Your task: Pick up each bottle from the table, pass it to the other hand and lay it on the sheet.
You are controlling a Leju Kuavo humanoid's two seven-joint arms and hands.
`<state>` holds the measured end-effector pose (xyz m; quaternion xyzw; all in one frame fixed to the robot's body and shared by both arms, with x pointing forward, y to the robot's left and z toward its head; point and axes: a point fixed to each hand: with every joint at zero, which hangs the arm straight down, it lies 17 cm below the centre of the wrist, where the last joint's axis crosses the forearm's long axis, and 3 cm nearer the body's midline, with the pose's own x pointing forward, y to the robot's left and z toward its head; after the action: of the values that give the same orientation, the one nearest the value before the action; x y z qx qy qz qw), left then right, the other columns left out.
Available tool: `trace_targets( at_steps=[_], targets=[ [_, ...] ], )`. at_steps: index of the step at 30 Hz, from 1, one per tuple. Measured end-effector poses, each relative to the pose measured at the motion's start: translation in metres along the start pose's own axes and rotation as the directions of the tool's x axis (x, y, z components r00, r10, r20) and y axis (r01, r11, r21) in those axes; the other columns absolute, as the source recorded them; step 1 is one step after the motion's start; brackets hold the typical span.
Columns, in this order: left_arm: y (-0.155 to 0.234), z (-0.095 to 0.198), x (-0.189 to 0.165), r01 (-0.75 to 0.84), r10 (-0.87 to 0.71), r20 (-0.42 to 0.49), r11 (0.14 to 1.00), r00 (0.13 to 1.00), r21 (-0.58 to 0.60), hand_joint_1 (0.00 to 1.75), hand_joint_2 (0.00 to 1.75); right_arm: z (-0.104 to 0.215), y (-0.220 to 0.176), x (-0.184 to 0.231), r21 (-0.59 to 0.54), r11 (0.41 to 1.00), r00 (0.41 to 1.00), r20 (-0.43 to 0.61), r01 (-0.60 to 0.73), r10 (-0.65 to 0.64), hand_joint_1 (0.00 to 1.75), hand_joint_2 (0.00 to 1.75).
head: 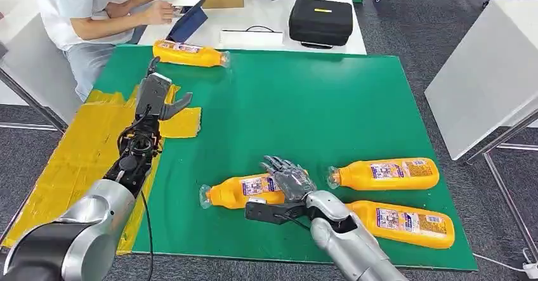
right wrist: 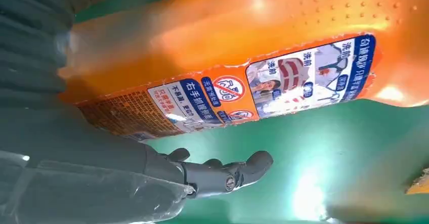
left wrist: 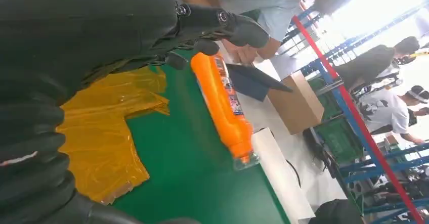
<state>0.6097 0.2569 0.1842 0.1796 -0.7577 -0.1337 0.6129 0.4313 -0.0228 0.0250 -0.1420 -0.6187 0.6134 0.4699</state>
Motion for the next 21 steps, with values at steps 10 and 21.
trace_targets(
  at_steps=[10, 21],
  targets=[
    [-0.01, 0.002, 0.006, -0.064, 0.065, 0.019, 0.997, 0.998, -0.044, 0.0, 1.75, 0.002, -0.017, -0.02, -0.102, 0.995, 0.995, -0.097, -0.012, 0.002, 1.75, 1.75],
    [-0.016, 0.014, 0.05, -0.083, 0.087, 0.136, 0.996, 0.987, -0.03, 0.0, 1.75, 0.016, -0.069, -0.027, -0.377, 0.921, 0.983, -0.104, 0.101, -0.15, 1.75, 1.75]
  ],
)
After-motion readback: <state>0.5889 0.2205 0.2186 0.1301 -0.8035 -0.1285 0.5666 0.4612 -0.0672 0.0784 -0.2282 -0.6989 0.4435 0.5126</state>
